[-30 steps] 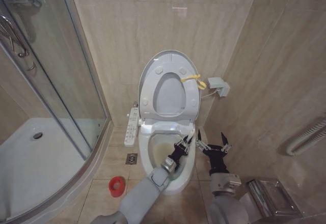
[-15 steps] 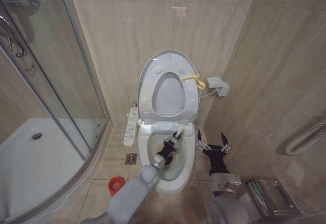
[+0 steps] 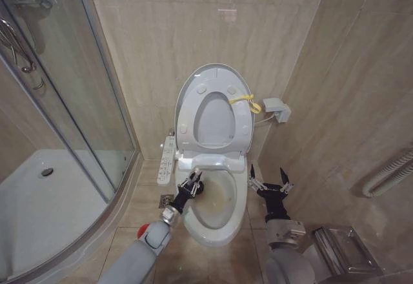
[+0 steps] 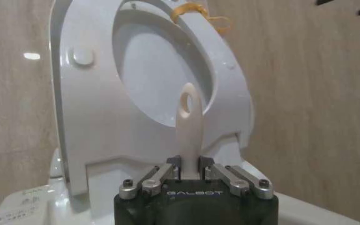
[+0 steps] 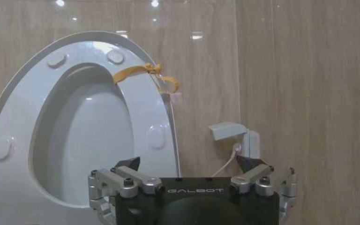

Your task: Open the toilet lid, clean the toilet bowl with a toilet brush, close the toilet lid, and flush.

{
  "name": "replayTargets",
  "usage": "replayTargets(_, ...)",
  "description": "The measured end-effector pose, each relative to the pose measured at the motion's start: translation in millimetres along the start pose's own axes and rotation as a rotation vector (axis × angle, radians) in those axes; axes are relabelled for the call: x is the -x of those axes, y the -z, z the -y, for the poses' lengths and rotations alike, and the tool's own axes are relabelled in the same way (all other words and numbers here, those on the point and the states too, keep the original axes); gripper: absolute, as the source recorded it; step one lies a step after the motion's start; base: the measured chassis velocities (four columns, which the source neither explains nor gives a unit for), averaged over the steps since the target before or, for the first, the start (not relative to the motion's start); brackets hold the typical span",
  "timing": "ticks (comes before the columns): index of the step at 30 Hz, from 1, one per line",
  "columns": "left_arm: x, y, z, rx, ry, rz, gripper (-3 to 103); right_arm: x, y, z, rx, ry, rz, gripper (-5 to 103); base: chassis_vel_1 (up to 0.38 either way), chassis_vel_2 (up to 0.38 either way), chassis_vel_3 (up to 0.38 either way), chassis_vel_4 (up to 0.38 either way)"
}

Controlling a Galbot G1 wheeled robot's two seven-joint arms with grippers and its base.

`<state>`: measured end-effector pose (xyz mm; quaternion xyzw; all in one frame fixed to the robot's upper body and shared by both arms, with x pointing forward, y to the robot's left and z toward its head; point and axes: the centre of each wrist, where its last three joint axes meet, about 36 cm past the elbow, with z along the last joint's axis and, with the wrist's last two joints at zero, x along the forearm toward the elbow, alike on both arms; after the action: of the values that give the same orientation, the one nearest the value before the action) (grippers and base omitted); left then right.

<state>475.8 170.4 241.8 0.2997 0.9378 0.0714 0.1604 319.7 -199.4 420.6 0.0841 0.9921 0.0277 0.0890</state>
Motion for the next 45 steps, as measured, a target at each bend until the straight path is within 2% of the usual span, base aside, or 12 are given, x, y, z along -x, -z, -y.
replayTargets(3, -11.6, -0.7, 7.4, -0.002, -0.051, -0.013, 18, 0.0, 0.0, 0.0, 0.0, 0.0, 0.0, 100, 0.0, 0.0, 0.0, 0.0)
replayTargets(6, -8.7, -2.6, 11.1, -0.003, -0.058, -0.012, 18, 0.0, 0.0, 0.0, 0.0, 0.0, 0.0, 100, 0.0, 0.0, 0.0, 0.0)
replayTargets(10, 18.8, -2.3, 11.4, -0.002, -0.043, 0.019, 18, 0.0, 0.0, 0.0, 0.0, 0.0, 0.0, 100, 0.0, 0.0, 0.0, 0.0)
replayTargets(13, 55.9, 10.8, 14.8, -0.009, -0.053, 0.075, 18, 0.0, 0.0, 0.0, 0.0, 0.0, 0.0, 100, 0.0, 0.0, 0.0, 0.0)
replayTargets(14, 55.9, 10.8, 14.8, -0.009, -0.053, 0.075, 18, 0.0, 0.0, 0.0, 0.0, 0.0, 0.0, 100, 0.0, 0.0, 0.0, 0.0)
replayTargets(17, 85.0, 22.0, 25.7, -0.023, -0.077, 0.104, 18, 0.0, 0.0, 0.0, 0.0, 0.0, 0.0, 100, 0.0, 0.0, 0.0, 0.0)
replayTargets(27, 116.2, 27.3, 60.5, -0.072, -0.131, 0.117, 18, 0.0, 0.0, 0.0, 0.0, 0.0, 0.0, 100, 0.0, 0.0, 0.0, 0.0)
replayTargets(30, 126.2, 26.5, 80.7, -0.112, -0.143, 0.109, 18, 0.0, 0.0, 0.0, 0.0, 0.0, 0.0, 100, 0.0, 0.0, 0.0, 0.0)
replayTargets(34, 129.7, 18.2, 90.0, -0.126, -0.146, 0.084, 18, 0.0, 0.0, 0.0, 0.0, 0.0, 0.0, 100, 0.0, 0.0, 0.0, 0.0)
replayTargets(40, 116.3, -4.0, 85.7, -0.108, -0.177, 0.015, 18, 0.0, 0.0, 0.0, 0.0, 0.0, 0.0, 100, 0.0, 0.0, 0.0, 0.0)
replayTargets(42, 113.8, -14.1, 77.1, -0.092, -0.182, -0.018, 18, 0.0, 0.0, 0.0, 0.0, 0.0, 0.0, 100, 0.0, 0.0, 0.0, 0.0)
replayTargets(45, 121.4, -11.5, 73.3, -0.088, -0.184, -0.011, 18, 0.0, 0.0, 0.0, 0.0, 0.0, 0.0, 100, 0.0, 0.0, 0.0, 0.0)
